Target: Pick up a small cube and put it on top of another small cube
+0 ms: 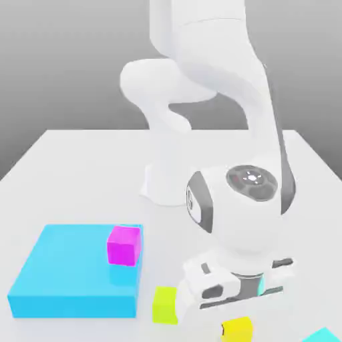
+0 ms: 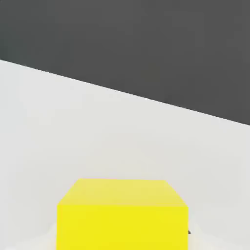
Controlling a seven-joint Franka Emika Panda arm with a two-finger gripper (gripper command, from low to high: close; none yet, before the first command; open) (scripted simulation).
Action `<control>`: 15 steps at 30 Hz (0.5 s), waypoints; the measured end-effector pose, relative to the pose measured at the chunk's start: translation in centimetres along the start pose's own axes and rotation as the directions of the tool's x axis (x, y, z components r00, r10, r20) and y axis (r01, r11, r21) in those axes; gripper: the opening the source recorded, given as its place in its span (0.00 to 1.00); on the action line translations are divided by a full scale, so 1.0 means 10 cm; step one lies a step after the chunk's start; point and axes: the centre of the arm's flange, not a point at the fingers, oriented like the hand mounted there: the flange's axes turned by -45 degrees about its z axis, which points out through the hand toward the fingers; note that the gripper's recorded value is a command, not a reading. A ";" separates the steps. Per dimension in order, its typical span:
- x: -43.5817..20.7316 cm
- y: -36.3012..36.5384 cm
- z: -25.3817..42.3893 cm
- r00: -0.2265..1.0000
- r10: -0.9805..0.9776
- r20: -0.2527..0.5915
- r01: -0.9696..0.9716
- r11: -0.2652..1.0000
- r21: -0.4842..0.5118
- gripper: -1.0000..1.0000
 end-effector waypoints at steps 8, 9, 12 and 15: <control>-0.60 0.81 -0.67 0.974 0.228 0.001 -0.228 0.974 -0.005 0.00; -0.71 0.95 -0.70 0.963 0.270 0.001 -0.270 0.963 -0.003 0.00; -0.78 0.99 -0.47 0.958 0.288 0.000 -0.288 0.958 -0.001 0.00; -0.80 0.98 -0.16 0.957 0.289 0.000 -0.289 0.957 -0.001 1.00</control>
